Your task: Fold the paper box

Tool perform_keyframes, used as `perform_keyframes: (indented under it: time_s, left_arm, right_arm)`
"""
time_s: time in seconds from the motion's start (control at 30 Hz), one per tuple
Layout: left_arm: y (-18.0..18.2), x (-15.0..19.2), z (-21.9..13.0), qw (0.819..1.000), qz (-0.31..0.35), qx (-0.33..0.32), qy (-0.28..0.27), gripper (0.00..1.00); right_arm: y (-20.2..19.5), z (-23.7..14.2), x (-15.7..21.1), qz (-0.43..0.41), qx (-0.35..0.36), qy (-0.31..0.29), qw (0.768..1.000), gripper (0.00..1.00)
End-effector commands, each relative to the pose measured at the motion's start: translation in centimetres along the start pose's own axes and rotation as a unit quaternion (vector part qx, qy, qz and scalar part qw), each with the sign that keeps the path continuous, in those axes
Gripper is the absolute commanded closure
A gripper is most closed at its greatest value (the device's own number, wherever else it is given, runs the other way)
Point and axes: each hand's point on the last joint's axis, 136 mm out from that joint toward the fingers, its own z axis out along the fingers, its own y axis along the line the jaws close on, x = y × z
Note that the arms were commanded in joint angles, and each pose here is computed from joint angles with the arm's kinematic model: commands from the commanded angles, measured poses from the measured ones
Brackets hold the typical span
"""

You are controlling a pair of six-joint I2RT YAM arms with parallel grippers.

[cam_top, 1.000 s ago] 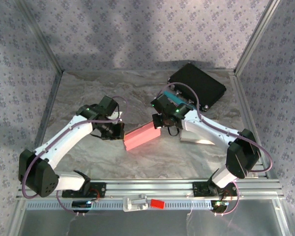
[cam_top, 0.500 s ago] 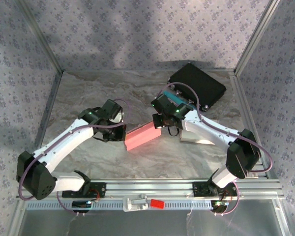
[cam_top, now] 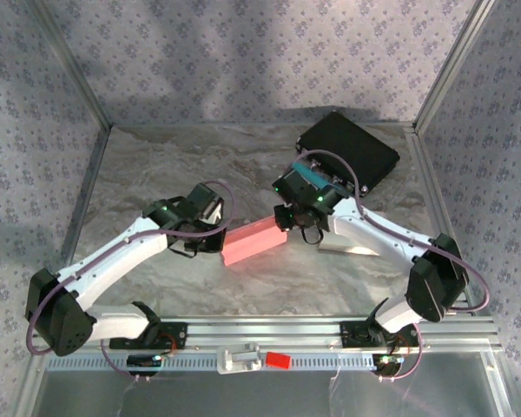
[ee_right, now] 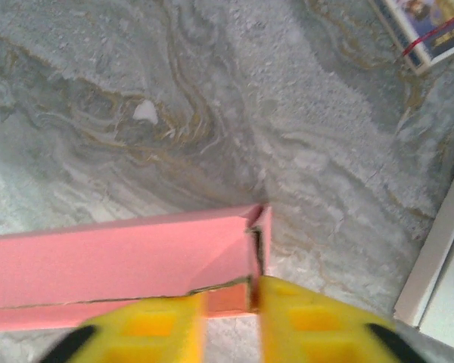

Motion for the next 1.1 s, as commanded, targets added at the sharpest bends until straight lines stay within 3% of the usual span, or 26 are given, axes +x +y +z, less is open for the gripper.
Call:
perform_keyframes:
  time_s: [0.0, 0.33, 0.47, 0.57, 0.7, 0.87, 1.07]
  left_arm:
    - [1.5, 1.6, 2.3, 0.998, -0.011, -0.039, 0.041, 1.00]
    - [1.2, 1.4, 2.3, 0.998, -0.010, -0.038, 0.041, 1.00]
    - [1.1, 1.5, 2.2, 0.998, -0.008, -0.038, 0.042, 1.00]
    - [1.0, 1.5, 2.2, 0.998, -0.007, -0.037, 0.042, 1.00]
    - [0.9, 1.6, 2.2, 0.998, -0.006, -0.036, 0.044, 1.00]
    - [0.9, 1.6, 2.2, 0.998, -0.005, -0.037, 0.044, 1.00]
    - [0.8, 1.6, 2.2, 0.998, -0.004, -0.037, 0.045, 1.00]
  right_arm:
    - [0.9, -1.6, 2.6, 0.031, -0.046, 0.053, 0.997, 0.64]
    - [-0.5, -4.3, 2.8, 0.209, -0.114, 0.051, 0.970, 0.45]
    - [-2.2, -4.9, 0.8, 0.350, -0.136, 0.010, 0.927, 0.29]
    - [-2.9, -4.1, -0.5, 0.446, -0.161, 0.002, 0.880, 0.25]
    - [-2.9, -2.8, -1.2, 0.502, -0.179, 0.008, 0.846, 0.23]
    - [-2.8, -1.4, -1.3, 0.516, -0.175, 0.026, 0.838, 0.24]
    - [-3.1, 0.9, 0.3, 0.528, -0.162, 0.051, 0.832, 0.37]
